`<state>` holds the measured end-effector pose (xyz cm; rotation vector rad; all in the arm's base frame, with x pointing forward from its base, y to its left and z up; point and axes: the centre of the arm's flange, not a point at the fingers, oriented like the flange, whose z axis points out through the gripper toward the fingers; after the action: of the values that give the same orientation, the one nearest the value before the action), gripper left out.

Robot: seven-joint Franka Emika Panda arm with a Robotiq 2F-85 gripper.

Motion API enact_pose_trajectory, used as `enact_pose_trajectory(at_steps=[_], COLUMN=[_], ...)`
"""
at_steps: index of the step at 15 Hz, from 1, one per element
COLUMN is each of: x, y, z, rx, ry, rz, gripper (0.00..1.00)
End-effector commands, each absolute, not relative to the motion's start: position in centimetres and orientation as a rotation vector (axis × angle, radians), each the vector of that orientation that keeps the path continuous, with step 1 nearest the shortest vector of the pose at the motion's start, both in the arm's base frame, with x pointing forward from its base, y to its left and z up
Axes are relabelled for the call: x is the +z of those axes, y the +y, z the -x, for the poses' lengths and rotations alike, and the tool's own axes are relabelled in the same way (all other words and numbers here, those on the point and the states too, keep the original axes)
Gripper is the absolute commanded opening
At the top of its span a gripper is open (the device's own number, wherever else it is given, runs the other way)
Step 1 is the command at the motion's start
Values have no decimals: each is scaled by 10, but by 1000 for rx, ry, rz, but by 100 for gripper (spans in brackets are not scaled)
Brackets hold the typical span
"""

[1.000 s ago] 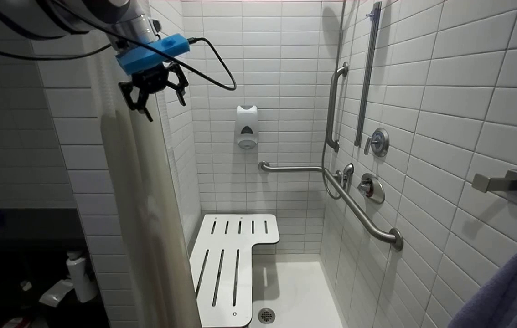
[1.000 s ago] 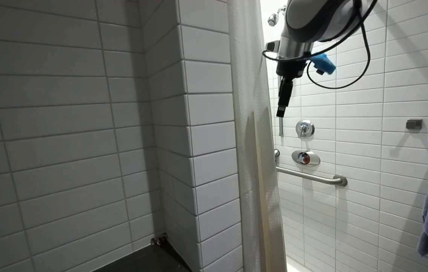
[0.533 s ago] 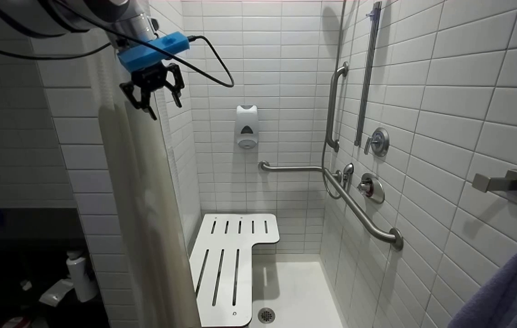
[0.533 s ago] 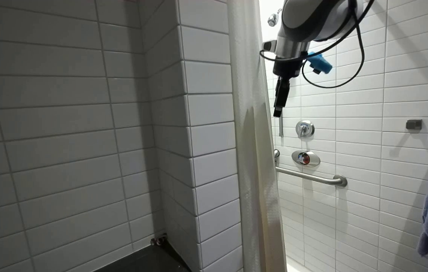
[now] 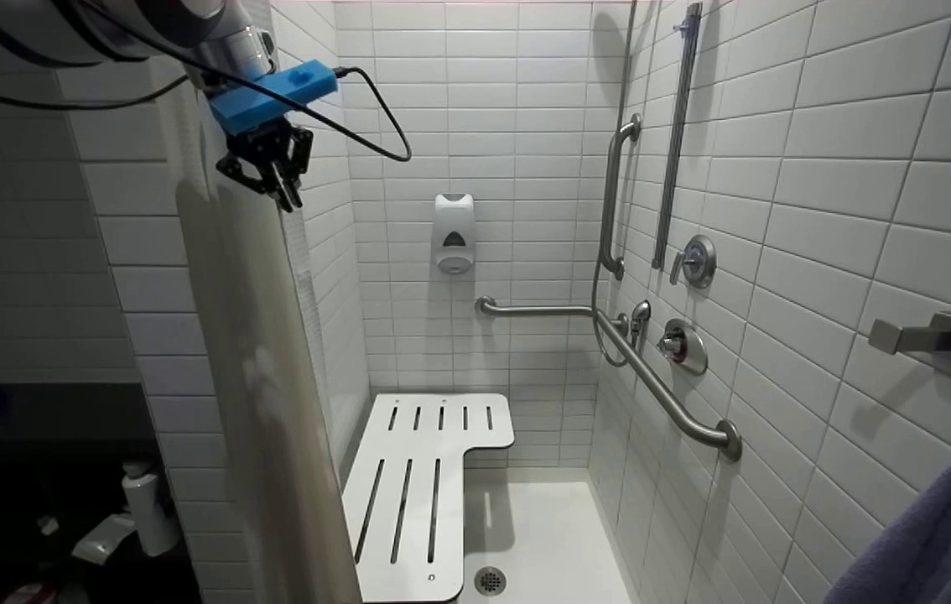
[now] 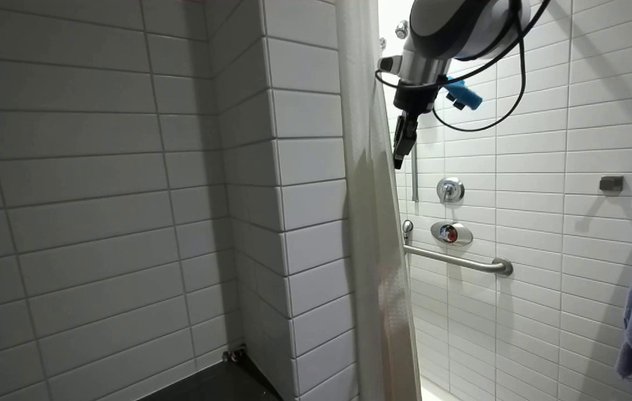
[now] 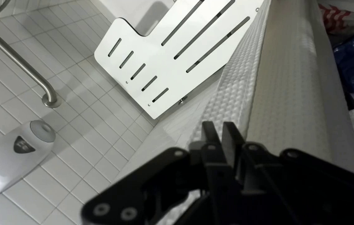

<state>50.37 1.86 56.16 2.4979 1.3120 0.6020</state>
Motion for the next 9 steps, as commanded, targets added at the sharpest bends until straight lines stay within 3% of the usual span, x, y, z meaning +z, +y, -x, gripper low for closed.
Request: enact_pose_trajectory(at_steps=[1,2,3,5,6,9], x=[557,554,558,554,554,550], y=[22,24,22,22,22,27], z=[-500,-498,-503,-503,-503,-497], rx=[640,638,613,610,610,566], ry=[1361,1361,1332,1335,1336,1278], rz=[-2480,-2480,-2495,-2496,-2496,-2517], gripper=[36,37,15,28,61,69])
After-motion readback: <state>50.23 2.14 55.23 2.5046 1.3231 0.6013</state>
